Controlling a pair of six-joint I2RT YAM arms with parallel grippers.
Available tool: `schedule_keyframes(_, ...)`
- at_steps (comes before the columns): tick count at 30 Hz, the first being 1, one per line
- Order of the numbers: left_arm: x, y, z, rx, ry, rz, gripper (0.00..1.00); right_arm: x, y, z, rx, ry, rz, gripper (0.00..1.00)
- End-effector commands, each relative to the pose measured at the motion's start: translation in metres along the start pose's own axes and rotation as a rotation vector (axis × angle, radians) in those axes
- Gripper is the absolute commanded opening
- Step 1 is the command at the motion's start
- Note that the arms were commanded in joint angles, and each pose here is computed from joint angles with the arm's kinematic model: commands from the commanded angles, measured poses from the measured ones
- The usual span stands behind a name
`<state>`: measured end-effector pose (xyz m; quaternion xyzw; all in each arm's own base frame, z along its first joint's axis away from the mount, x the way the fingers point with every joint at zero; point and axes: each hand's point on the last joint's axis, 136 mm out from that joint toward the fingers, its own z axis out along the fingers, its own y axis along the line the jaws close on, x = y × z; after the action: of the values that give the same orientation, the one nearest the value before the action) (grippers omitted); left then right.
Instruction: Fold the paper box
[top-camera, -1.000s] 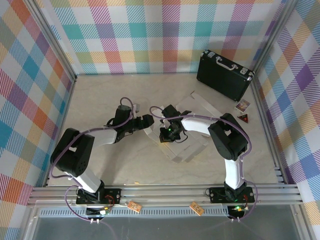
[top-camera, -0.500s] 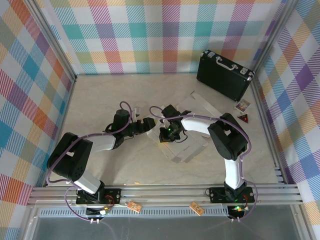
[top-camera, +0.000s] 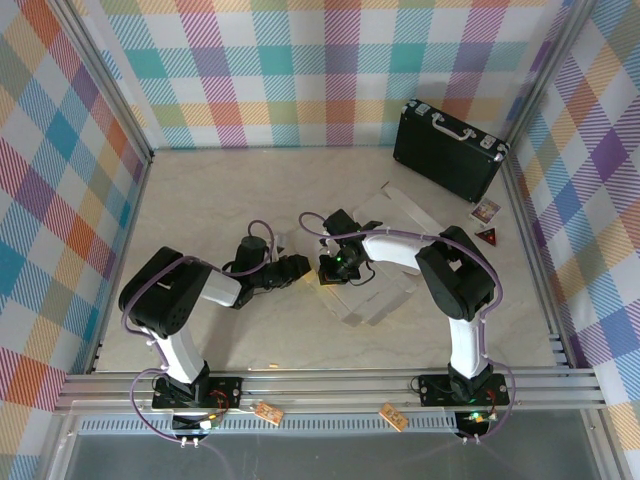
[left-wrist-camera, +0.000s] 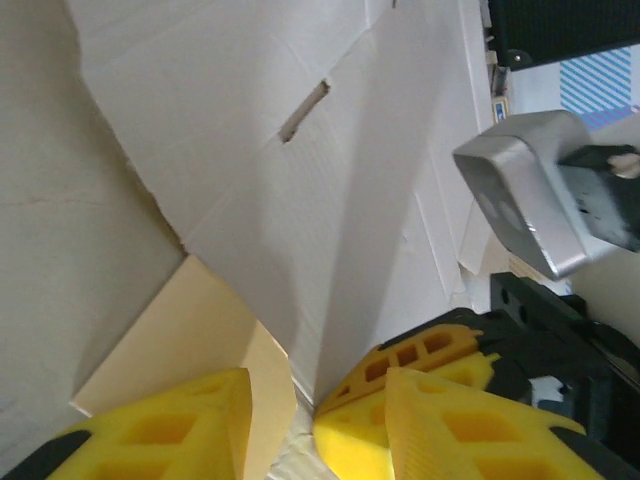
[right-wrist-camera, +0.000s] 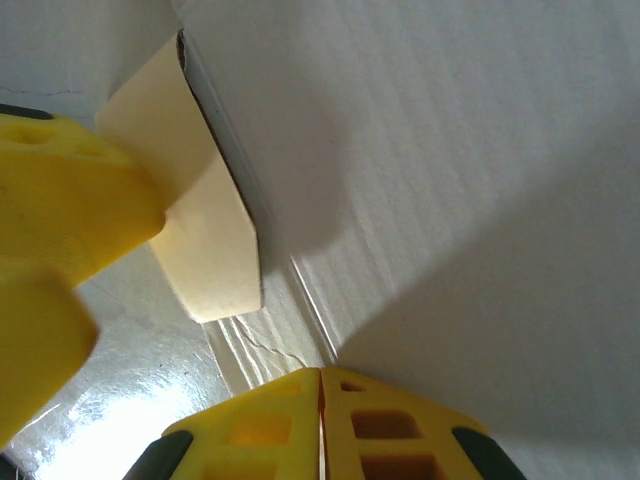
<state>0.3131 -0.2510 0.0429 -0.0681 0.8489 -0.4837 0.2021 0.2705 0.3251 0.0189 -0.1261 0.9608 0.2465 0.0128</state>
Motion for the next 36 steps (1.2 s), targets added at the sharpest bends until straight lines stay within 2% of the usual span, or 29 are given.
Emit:
schedule_keyframes(1, 0.006, 0.013, 0.005, -0.042, 0.019, -0.019, 0.35, 0.008, -0.013, 0.013, 0.048, 0.037, 0.026, 0.09)
schedule_keyframes(10, 0.016, 0.056, 0.001, -0.271, 0.056, -0.036, 0.24, 0.006, -0.010, 0.006, 0.039, 0.012, 0.006, 0.10)
schedule_keyframes(15, 0.019, 0.068, -0.002, -0.329, 0.057, -0.043, 0.16, 0.002, -0.001, -0.019, 0.029, -0.055, -0.055, 0.13)
schedule_keyframes(21, 0.020, 0.075, 0.000, -0.356, 0.064, -0.056, 0.12, -0.001, 0.001, -0.058, 0.035, -0.144, -0.081, 0.18)
schedule_keyframes(23, 0.021, 0.077, -0.001, -0.362, 0.062, -0.059, 0.11, 0.004, 0.002, -0.075, 0.047, -0.157, -0.099, 0.23)
schedule_keyframes(25, 0.023, 0.078, -0.001, -0.355, 0.062, -0.058, 0.09, 0.023, 0.000, -0.092, 0.060, -0.138, -0.114, 0.35)
schedule_keyframes(27, 0.024, 0.080, -0.002, -0.355, 0.058, -0.060, 0.09, 0.048, -0.009, -0.104, 0.068, -0.131, -0.107, 0.39)
schedule_keyframes(29, 0.024, 0.081, -0.002, -0.359, 0.057, -0.061, 0.09, 0.070, -0.012, -0.113, 0.040, -0.133, -0.114, 0.38)
schedule_keyframes(32, 0.024, 0.083, -0.002, -0.362, 0.052, -0.060, 0.08, 0.105, -0.007, -0.112, -0.008, -0.069, -0.132, 0.24)
schedule_keyframes(34, 0.023, 0.082, -0.003, -0.360, 0.043, -0.058, 0.08, 0.125, 0.002, -0.105, 0.034, -0.020, -0.194, 0.21)
schedule_keyframes(36, 0.024, 0.084, -0.004, -0.366, 0.042, -0.059, 0.08, 0.140, -0.007, -0.098, 0.132, 0.024, -0.184, 0.17)
